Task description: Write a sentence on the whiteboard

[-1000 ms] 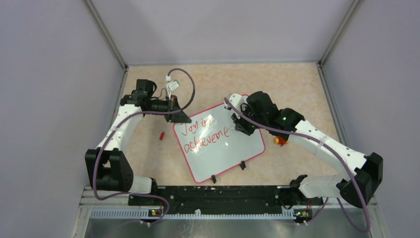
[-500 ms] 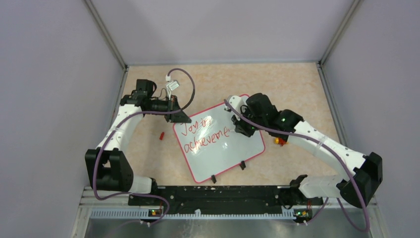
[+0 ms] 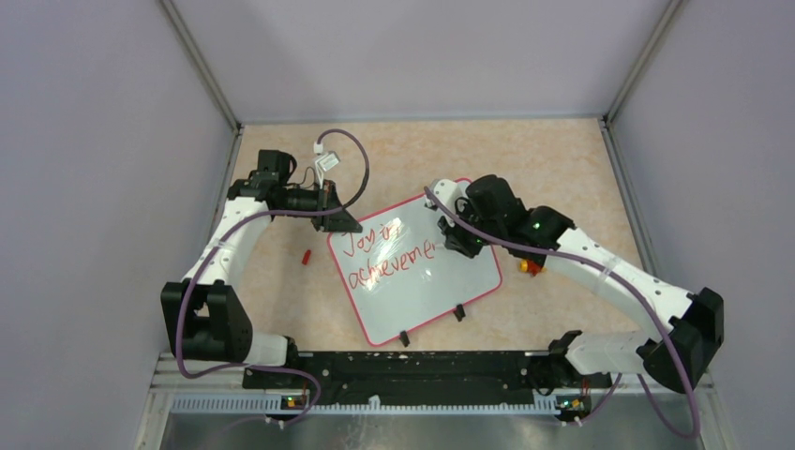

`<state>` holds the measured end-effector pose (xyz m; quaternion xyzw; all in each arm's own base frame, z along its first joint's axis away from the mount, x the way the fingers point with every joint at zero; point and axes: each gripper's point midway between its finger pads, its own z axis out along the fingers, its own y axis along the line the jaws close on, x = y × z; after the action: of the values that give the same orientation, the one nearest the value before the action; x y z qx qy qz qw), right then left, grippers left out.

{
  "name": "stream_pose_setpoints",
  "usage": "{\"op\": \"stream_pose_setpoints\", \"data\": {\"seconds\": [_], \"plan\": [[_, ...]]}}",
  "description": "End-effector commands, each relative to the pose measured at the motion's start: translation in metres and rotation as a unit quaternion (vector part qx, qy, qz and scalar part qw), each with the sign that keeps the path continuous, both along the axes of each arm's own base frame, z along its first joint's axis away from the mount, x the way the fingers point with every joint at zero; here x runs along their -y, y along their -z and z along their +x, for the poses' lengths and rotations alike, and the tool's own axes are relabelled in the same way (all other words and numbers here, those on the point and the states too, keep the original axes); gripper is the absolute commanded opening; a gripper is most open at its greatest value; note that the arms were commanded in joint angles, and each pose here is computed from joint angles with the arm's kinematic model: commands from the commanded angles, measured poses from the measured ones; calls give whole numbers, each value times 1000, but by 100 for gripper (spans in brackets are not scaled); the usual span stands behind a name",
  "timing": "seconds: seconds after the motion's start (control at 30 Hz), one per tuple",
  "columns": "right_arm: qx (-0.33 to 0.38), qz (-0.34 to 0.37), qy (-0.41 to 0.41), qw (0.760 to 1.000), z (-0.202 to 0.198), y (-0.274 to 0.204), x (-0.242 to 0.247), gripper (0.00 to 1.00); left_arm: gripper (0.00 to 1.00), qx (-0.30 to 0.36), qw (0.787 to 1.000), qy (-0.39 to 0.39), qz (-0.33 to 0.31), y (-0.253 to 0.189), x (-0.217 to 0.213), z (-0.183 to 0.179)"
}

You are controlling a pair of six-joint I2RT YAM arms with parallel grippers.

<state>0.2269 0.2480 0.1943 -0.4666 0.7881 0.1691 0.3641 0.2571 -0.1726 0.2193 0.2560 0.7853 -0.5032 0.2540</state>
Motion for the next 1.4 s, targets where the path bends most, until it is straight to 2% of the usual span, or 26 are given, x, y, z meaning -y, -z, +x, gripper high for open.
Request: {"op": "stream_pose_setpoints", "data": {"seconds": [0.0,0.43,0.9,1.37], "plan": [[41,30,21,998,22,-34,-9,0,0,25,999,-14,43,13,-9,6],[50,0,46,998,30,-25,10,0,0,25,999,-14,43,13,-9,5],[2,-4,10,1000,3,6,14,0,0,25,999,-13,42,13,-9,5],[40,23,35,998,15,-34,13,0,0,24,999,-13,41,13,-9,5]]}}
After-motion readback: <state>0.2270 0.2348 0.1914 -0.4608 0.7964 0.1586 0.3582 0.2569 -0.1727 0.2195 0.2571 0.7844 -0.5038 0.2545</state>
